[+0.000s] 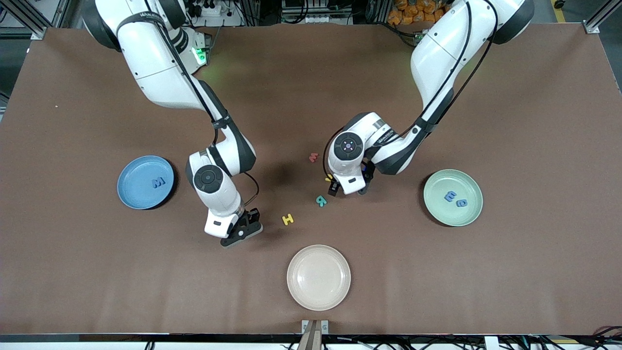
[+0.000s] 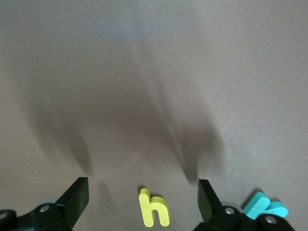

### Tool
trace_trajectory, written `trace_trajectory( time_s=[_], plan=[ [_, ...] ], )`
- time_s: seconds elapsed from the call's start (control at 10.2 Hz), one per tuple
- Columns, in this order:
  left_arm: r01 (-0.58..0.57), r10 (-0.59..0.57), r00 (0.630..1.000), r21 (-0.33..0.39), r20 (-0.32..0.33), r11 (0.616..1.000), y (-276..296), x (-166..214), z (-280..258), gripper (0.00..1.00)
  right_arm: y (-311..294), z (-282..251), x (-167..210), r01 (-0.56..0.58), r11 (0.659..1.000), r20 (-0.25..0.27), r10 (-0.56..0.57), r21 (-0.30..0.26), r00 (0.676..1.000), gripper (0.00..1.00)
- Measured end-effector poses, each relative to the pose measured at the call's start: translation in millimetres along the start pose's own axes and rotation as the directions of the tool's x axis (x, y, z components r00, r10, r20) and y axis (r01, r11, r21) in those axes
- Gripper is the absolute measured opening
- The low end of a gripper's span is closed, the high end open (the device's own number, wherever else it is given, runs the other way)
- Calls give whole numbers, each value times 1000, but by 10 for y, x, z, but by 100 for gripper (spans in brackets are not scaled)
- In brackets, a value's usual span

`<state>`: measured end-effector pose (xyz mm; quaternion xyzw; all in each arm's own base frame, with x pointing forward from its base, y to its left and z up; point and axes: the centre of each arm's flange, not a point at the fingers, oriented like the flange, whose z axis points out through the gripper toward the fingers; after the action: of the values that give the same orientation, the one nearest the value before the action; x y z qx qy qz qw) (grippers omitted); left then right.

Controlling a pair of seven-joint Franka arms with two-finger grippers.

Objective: Sort uppercase to blue plate, lowercase to green plate
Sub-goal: 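Grasp the pink Q with the right gripper while the left gripper reaches h, then drop the Q on the blue plate while the left gripper grasps yellow h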

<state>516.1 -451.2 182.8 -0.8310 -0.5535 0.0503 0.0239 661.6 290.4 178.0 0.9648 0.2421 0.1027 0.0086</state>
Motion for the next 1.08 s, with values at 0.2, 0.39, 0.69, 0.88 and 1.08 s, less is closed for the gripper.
trace_trajectory(
  time_s=[0.2,0.39,0.69,0.88,1.08],
  plan=[
    [0,0,1000,-1,0,1000,3,-2,-3,100,19,-7,2,21,1000,13,-21,0,1000,42],
    [-2,2,1000,7,0,1000,-8,-15,44,100,85,-32,-29,44,999,74,-44,2,996,42],
    [-11,11,1000,19,0,1000,-41,-74,129,100,209,-119,-114,47,999,178,-48,8,983,42],
    [-18,18,1000,19,2,1000,-56,-125,125,100,372,-344,-175,53,998,271,-57,20,961,42],
    [-20,20,1000,19,3,1000,-59,-144,122,100,622,-592,-318,26,999,395,-32,20,918,42]
  ],
)
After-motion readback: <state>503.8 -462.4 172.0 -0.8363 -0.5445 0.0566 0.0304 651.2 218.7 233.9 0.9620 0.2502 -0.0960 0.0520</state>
